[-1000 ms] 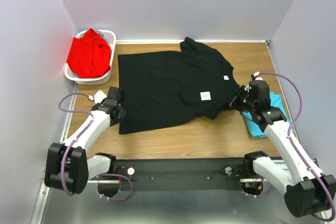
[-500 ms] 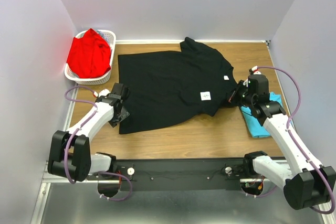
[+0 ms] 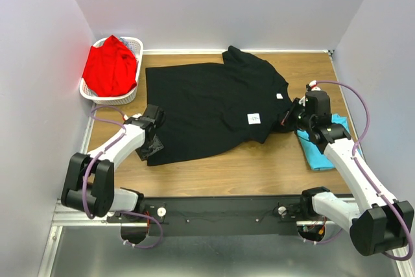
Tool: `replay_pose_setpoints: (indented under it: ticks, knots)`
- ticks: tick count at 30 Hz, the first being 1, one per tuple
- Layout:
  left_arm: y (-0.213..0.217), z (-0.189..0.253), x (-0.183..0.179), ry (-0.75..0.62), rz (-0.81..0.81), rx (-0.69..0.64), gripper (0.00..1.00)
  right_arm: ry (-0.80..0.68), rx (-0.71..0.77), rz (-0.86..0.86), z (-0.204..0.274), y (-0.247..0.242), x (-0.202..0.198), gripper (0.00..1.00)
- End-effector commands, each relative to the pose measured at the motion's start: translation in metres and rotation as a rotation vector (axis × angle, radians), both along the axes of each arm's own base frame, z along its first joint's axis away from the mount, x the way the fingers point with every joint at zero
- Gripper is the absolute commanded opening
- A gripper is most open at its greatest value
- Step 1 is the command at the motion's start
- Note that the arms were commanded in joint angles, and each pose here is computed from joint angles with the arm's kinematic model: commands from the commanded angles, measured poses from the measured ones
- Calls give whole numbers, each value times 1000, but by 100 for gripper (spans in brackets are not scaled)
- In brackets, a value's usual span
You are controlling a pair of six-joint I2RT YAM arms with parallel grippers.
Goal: Fold and stack the t-shirts
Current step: Fold the tshirt
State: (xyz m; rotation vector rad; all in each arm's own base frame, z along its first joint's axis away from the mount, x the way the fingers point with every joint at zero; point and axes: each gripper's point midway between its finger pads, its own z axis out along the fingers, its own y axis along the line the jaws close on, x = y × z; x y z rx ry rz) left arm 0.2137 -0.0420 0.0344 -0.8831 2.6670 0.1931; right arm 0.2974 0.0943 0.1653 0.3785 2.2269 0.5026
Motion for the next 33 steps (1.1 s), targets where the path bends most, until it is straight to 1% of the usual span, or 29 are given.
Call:
replay_pose_setpoints:
  ticks: [1,3,5,9,12,14,15,18,20,27,29,33]
  knots:
    - [-10,0,7,23,-62,-29,52,-27,6,24,6,3,5,1]
    - [-15,-8,7,48,-79,-51,52,-27,4,21,6,3,5,0]
    - [-15,-12,6,67,-80,-47,50,-27,5,19,6,3,6,1]
    - [-21,-14,11,52,-97,-71,45,-22,8,21,5,4,7,1]
    - [-23,-18,13,53,-112,-78,38,-21,5,21,5,4,8,0]
    - [-23,-22,13,60,-120,-77,26,-22,5,19,6,3,9,0]
    - [-22,-22,13,60,-122,-73,14,-22,6,19,6,4,9,1]
    - [-20,-13,22,19,-124,-62,0,-29,2,15,9,3,11,0]
    - [-20,1,31,-40,-126,-63,0,-36,0,10,11,2,12,0]
    - [-12,35,50,-158,-118,-51,0,-70,-8,-1,24,0,15,0]
    - [-14,45,51,-184,-123,-66,0,-90,2,2,34,1,16,0]
    - [-20,53,43,-211,-128,-113,0,-114,6,-5,45,0,15,0]
